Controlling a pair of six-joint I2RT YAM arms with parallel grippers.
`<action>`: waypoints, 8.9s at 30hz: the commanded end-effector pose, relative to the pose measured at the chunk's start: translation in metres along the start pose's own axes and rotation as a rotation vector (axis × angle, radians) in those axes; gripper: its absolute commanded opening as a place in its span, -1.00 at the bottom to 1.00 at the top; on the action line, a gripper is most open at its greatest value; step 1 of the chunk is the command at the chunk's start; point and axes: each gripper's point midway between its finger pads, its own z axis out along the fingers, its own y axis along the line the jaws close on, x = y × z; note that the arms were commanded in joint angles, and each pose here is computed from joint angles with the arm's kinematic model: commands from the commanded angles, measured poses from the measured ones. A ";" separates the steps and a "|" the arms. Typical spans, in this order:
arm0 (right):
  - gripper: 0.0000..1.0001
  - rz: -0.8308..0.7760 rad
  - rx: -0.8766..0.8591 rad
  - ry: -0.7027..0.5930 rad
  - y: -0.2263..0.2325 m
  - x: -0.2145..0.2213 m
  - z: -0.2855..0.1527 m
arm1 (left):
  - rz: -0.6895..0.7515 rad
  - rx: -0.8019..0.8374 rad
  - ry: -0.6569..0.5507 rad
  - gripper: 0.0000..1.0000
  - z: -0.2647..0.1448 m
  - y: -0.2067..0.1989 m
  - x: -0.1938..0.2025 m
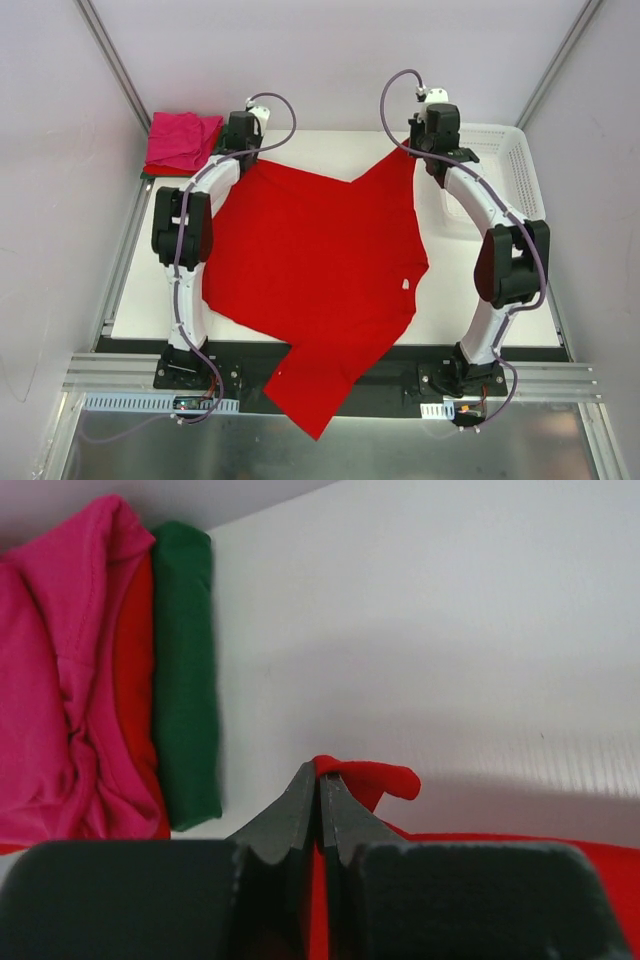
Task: Fold and stack the t-shirts
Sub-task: Flatten out the tshirt
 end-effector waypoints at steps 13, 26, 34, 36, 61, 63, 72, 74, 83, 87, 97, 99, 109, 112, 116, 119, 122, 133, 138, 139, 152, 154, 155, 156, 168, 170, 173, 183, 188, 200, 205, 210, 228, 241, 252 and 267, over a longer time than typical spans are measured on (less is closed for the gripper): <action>-0.65 -0.026 0.073 -0.025 -0.012 -0.020 0.041 | 0.080 -0.168 -0.073 -0.04 0.055 0.026 -0.031; 0.79 -0.040 0.064 -0.092 -0.004 -0.046 -0.029 | 0.075 -0.283 -0.195 0.99 -0.027 0.031 -0.096; 0.83 0.004 -0.065 -0.052 0.028 -0.023 -0.113 | 0.033 -0.223 -0.254 0.98 -0.126 0.000 -0.106; 0.78 0.005 -0.104 -0.001 0.037 -0.004 -0.127 | 0.029 -0.160 -0.210 0.99 -0.134 -0.024 -0.080; -0.98 -0.031 -0.306 0.482 0.147 0.216 -0.165 | 0.059 0.021 0.080 -0.26 -0.081 -0.104 0.038; -0.98 -0.039 -0.322 0.517 0.155 0.227 -0.159 | 0.086 0.020 0.107 -0.53 -0.072 -0.107 0.043; -0.98 -0.052 -0.351 0.601 0.176 0.244 -0.140 | 0.200 0.018 0.147 -0.95 -0.046 -0.111 0.038; -0.97 -0.061 -0.345 0.611 0.175 0.245 -0.140 | 0.236 0.033 0.169 -0.94 -0.043 -0.112 0.039; -0.98 -0.079 -0.342 0.632 0.174 0.246 -0.140 | 0.323 0.163 0.356 -0.97 -0.039 -0.127 0.078; -0.98 -0.089 -0.337 0.651 0.173 0.250 -0.139 | 0.327 0.182 0.421 -0.97 -0.036 -0.123 0.094; -0.98 -0.151 -0.302 0.758 0.167 0.270 -0.136 | 0.329 0.188 0.512 -1.00 -0.035 -0.114 0.116; -0.98 -0.158 -0.279 0.773 0.166 0.273 -0.131 | 0.328 0.189 0.526 -1.00 -0.036 -0.113 0.120; -0.97 -0.203 -0.145 0.811 0.150 0.272 -0.120 | 0.297 0.188 0.574 -1.00 -0.040 -0.101 0.133; -0.98 -0.216 -0.090 0.818 0.140 0.268 -0.117 | 0.290 0.179 0.589 -1.00 -0.041 -0.097 0.137; -0.98 -0.201 -0.030 0.822 0.124 0.262 -0.113 | 0.280 0.178 0.594 -1.00 -0.042 -0.095 0.138; -0.97 -0.173 0.005 0.831 0.111 0.258 -0.109 | 0.273 0.187 0.598 -1.00 -0.042 -0.096 0.139; -0.97 -0.137 0.010 0.845 0.100 0.256 -0.105 | 0.266 0.194 0.600 -1.00 -0.043 -0.098 0.139; -0.98 -0.111 0.023 0.881 0.080 0.255 -0.090 | 0.246 0.222 0.598 -1.00 -0.043 -0.104 0.136; -0.97 -0.102 0.033 0.899 0.076 0.257 -0.084 | 0.246 0.225 0.595 -1.00 -0.042 -0.104 0.133; -0.98 -0.099 0.032 0.894 0.077 0.255 -0.082 | 0.245 0.226 0.593 -1.00 -0.042 -0.104 0.133; -0.98 -0.085 0.097 0.886 0.059 0.239 -0.057 | 0.234 0.233 0.582 -1.00 -0.038 -0.107 0.124; -0.98 -0.078 0.102 0.888 0.056 0.236 -0.055 | 0.228 0.233 0.572 -1.00 -0.038 -0.106 0.118; -0.98 -0.069 0.107 0.883 0.053 0.233 -0.053 | 0.226 0.238 0.571 -1.00 -0.038 -0.108 0.117; -0.98 -0.065 0.112 0.888 0.051 0.233 -0.051 | 0.222 0.241 0.565 -1.00 -0.038 -0.108 0.114; -0.98 -0.010 0.166 0.884 0.007 0.217 -0.033 | 0.154 0.315 0.544 -1.00 -0.045 -0.133 0.098; -0.97 -0.006 0.169 0.879 0.004 0.212 -0.036 | 0.152 0.319 0.542 -1.00 -0.046 -0.135 0.097; -0.98 0.007 0.162 0.813 0.005 0.197 -0.046 | 0.143 0.310 0.529 -1.00 -0.049 -0.133 0.091; -0.98 0.038 -0.089 0.578 0.062 0.137 -0.076 | 0.158 0.270 0.496 -1.00 -0.050 -0.123 0.076; -0.97 0.090 -0.261 0.599 0.101 0.140 -0.079 | 0.188 0.231 0.514 -1.00 -0.049 -0.115 0.083; -0.98 0.077 -0.354 0.788 0.142 0.224 -0.061 | 0.115 0.211 0.517 -1.00 -0.038 -0.083 0.083; -0.98 0.037 -0.320 0.847 0.140 0.242 -0.057 | 0.106 0.193 0.520 -1.00 -0.034 -0.069 0.085; -0.98 -0.045 -0.225 0.890 0.123 0.252 -0.052 | 0.109 0.195 0.514 -1.00 -0.029 -0.070 0.084; -0.98 -0.131 -0.022 0.978 0.067 0.255 -0.029 | 0.115 0.164 0.522 -1.00 -0.027 -0.057 0.086; -0.98 -0.108 0.007 0.966 0.052 0.236 -0.028 | 0.082 0.144 0.534 -1.00 -0.040 -0.046 0.089; -0.98 -0.061 -0.043 0.779 0.057 0.193 -0.036 | 0.024 0.156 0.491 -1.00 -0.066 -0.039 0.069; -0.98 -0.070 -0.269 0.635 0.105 0.166 -0.117 | -0.030 0.264 0.374 -1.00 -0.132 -0.039 0.032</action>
